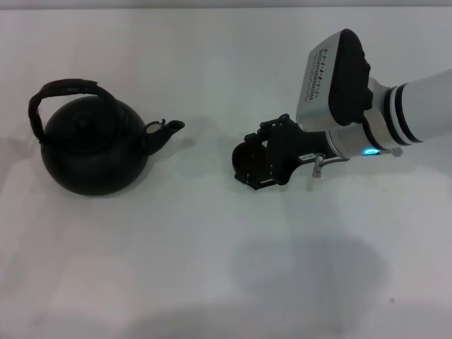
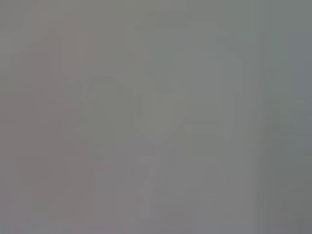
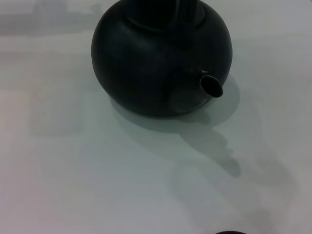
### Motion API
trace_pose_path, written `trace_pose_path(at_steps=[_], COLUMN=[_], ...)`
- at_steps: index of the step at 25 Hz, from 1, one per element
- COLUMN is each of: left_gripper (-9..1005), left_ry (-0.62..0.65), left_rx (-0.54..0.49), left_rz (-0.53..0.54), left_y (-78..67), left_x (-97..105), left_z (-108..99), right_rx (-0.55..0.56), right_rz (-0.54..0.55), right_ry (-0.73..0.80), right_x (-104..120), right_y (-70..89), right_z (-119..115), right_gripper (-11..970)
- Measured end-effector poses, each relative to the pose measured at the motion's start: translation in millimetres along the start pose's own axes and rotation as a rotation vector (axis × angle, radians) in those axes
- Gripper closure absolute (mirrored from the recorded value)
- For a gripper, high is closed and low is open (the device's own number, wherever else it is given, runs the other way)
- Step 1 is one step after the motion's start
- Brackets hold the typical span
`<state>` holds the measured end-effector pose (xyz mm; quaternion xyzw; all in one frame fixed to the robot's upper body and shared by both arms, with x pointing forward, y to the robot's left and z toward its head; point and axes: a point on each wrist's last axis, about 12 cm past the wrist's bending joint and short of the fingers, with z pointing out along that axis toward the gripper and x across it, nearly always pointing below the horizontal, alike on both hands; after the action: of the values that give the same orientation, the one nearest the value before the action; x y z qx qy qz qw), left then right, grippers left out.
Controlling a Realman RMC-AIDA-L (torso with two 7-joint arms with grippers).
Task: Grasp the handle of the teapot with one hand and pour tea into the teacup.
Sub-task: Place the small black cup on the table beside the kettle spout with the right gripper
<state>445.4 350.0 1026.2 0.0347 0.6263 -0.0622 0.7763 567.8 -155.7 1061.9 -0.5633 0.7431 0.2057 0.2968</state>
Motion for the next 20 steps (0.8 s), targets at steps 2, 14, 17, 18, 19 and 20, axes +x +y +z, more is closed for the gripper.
trace_pose_path(at_steps=[2,14,17,18,19,20], left_gripper=[199,198,198,198,198,198], left_ry=[0.002,0.003,0.003,0.003,0.003,0.002], left_rx=[-0.001,-0.007,-0.009,-0.01,-0.011,-0.011], left_rz=[0.001,0.004,0.004,0.005,0.005,0.005], left_y=[0.5,2.4,2.7,2.9,2.9,3.0], left_x=[0.1,-0.2,-0.3,-0.3,-0.3,-0.4], left_z=[0.1,0.1,0.1,0.2,0.2,0.3], right_rx=[0.004,0.0,-0.003,-0.007,-0.011,-0.017], right_rz=[0.002,0.0,-0.006,-0.008,-0.009,-0.01], right_ry=[0.004,-0.024,-0.029,-0.03,-0.031,-0.031], right_x=[1.4,-6.4,-8.9,-9.7,-10.4,-11.0], right_y=[-0.6,-2.8,-2.7,-2.4,-2.0,-1.3], right_z=[-0.1,-3.1,-4.0,-4.3,-4.5,-4.7], right_gripper=[143,121,107,107,107,107])
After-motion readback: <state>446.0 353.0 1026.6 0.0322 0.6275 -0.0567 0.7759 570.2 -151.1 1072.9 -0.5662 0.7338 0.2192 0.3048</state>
